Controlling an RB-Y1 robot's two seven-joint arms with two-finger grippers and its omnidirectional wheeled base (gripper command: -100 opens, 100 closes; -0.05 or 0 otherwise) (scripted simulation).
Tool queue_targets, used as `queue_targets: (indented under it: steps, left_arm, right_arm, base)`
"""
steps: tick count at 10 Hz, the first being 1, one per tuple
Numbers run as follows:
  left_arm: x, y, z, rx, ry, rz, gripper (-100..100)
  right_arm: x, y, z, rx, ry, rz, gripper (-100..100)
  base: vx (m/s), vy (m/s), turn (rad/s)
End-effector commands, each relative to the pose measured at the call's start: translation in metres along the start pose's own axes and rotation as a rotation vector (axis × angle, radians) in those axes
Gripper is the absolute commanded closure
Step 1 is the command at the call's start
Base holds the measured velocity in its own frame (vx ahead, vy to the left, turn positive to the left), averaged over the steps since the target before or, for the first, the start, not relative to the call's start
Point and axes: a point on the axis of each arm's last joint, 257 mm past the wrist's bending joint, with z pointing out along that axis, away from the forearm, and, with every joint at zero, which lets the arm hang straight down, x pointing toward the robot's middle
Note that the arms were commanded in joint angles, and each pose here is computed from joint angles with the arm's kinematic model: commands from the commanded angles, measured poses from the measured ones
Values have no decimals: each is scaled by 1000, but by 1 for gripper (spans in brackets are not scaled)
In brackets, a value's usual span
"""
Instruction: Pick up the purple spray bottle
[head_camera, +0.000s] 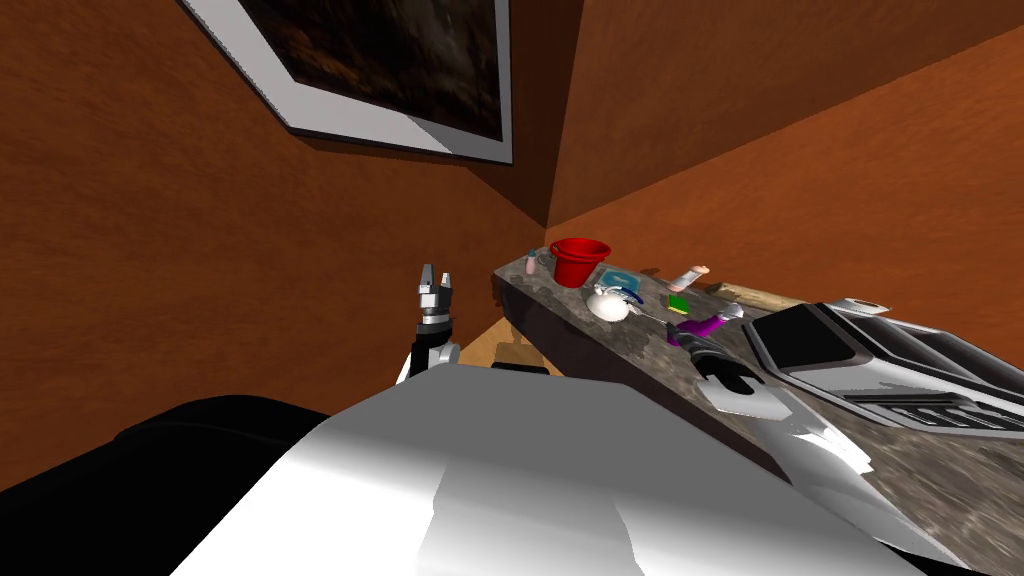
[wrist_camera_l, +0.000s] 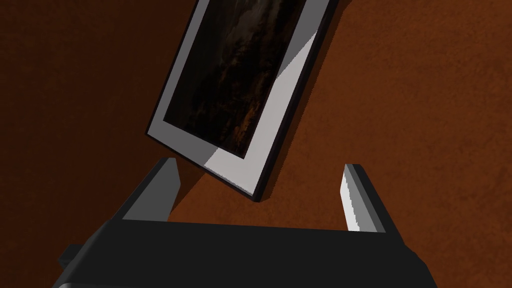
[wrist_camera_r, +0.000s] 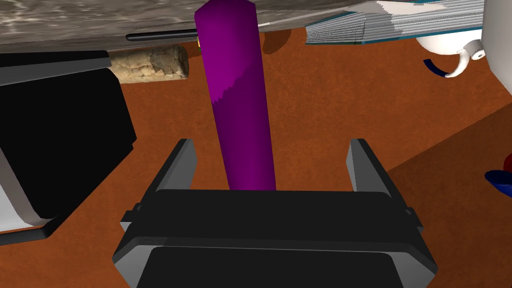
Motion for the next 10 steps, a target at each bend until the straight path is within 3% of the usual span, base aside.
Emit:
queue_targets:
  steps: [1,3,4,7,8,10]
  left_arm:
    - [0,0,0,0,0,0,0]
    - [0,0,0,0,0,0,0]
    - [0,0,0,0,0,0,0]
    - [0,0,0,0,0,0,0]
    - [0,0,0,0,0,0,0]
    - [0,0,0,0,0,0,0]
  right_arm:
    - [-7,7,11,-12,-9,-3,-100]
    - [1,-5,15,20,8,10,-100]
    - [-19,12,27,-26,-16,-24,-100]
    - [-12,-3,34,22,2,2,-100]
    - [-34,11,45,-19,-24,-34,-100]
    - [-40,10,54,-1,-30,-9,-100]
  base:
    - [-67,48,-19]
    - [-22,17,1]
    - [-41,38,-39]
    - [-32,23,-5]
    - [-45,25,-35]
    - [-48,32,-12]
